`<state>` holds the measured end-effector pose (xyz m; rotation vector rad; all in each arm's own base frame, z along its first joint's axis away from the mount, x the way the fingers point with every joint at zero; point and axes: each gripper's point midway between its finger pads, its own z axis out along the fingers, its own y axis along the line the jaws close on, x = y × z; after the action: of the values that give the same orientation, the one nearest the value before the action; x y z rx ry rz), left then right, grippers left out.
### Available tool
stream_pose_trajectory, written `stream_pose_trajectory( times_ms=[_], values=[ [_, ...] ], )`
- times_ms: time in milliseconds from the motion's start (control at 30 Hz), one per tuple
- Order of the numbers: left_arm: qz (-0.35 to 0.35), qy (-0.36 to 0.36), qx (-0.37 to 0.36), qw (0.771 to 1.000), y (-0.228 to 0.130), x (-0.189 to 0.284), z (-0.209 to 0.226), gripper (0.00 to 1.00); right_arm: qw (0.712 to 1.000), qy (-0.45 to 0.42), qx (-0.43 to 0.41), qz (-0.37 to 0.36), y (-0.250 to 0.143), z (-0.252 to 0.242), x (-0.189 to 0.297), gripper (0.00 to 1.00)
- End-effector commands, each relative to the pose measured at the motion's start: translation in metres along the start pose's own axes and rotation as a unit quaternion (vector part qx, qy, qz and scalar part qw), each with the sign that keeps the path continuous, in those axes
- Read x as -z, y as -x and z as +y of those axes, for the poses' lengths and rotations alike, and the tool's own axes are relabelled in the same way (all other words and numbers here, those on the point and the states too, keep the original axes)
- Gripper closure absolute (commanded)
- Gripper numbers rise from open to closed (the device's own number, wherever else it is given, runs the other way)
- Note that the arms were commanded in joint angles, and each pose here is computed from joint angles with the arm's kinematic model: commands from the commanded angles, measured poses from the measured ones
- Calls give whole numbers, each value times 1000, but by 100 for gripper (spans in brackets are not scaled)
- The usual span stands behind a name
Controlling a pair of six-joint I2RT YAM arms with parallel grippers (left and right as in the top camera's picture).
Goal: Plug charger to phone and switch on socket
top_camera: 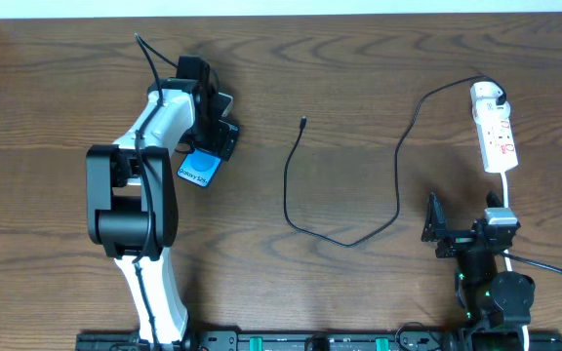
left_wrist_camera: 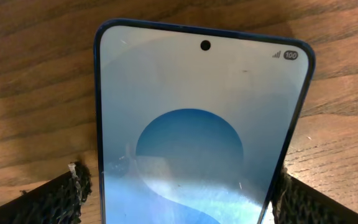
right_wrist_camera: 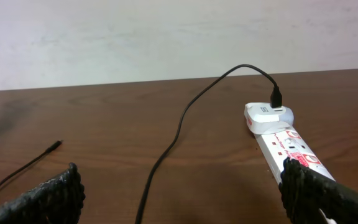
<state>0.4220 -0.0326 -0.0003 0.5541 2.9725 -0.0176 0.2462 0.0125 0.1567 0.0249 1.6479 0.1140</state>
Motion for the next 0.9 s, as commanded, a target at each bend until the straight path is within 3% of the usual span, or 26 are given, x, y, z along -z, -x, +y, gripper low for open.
stream_pose_trajectory(
  times_ms=[0,200,433,700,867],
  values=[
    [22,-30,0,999,-13,-15,-9,5,1000,4,-4,0,-1,2,0,1],
    [37,-44,36,998,-20,-14,-15,5,1000,4,-4,0,-1,2,0,1],
    [48,-40,158,985,-22,-14,-15,6,1000,4,-4,0,-1,2,0,1],
    [58,-30,339,938,-24,-14,-16,9,1000,4,-4,0,-1,2,0,1],
    [64,-27,390,918,-25,-13,-18,9,1000,4,-4,0,-1,2,0,1]
  ],
)
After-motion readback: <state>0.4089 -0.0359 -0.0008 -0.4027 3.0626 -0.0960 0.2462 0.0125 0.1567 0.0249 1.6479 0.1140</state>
